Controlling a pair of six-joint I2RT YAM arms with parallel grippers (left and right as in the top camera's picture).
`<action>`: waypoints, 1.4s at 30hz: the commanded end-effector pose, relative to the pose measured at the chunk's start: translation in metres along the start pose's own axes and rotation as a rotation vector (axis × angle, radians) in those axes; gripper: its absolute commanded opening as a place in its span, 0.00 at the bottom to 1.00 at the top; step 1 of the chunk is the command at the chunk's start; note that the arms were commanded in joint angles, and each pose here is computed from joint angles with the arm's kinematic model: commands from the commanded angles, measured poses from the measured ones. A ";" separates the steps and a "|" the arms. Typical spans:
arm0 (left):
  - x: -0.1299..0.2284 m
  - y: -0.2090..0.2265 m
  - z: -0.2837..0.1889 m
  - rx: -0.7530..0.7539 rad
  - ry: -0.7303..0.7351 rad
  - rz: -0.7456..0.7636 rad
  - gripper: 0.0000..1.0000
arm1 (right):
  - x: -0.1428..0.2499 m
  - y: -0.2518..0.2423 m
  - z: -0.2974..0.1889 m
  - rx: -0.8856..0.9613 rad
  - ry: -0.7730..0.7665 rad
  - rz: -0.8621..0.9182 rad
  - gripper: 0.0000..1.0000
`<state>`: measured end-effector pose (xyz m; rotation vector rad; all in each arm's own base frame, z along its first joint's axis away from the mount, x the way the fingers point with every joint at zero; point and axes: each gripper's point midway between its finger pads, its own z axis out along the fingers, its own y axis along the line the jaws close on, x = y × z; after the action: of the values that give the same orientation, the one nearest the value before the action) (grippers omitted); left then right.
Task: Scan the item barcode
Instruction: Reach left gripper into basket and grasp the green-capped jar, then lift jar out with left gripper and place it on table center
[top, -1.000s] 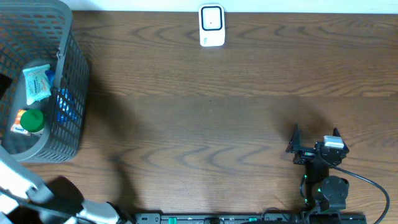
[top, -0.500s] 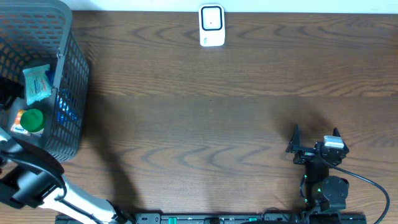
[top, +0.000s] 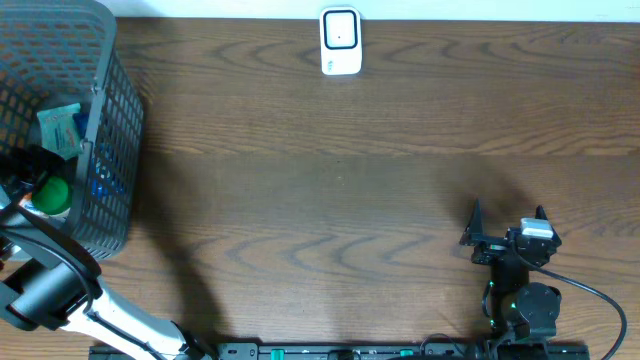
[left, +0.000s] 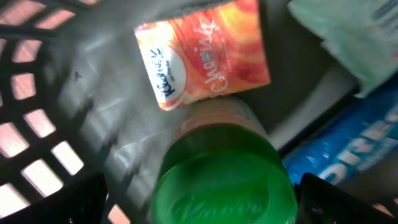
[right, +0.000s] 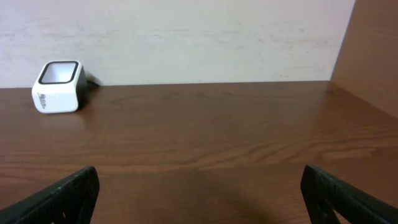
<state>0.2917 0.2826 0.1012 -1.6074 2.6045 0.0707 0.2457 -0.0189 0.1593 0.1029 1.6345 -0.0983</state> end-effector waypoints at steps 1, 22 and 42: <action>0.012 0.000 0.019 -0.022 0.032 0.033 0.98 | 0.001 0.002 0.000 -0.011 0.002 -0.015 0.99; 0.014 -0.007 0.012 -0.022 -0.009 0.056 0.62 | 0.001 0.002 0.000 -0.011 0.002 -0.015 0.99; 0.194 -0.135 -0.354 0.776 -0.577 0.538 0.62 | 0.001 0.002 0.000 -0.011 0.002 -0.015 0.99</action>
<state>0.2952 0.0798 0.4453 -0.6549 2.0229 -0.1852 0.2457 -0.0189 0.1593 0.1029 1.6345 -0.0983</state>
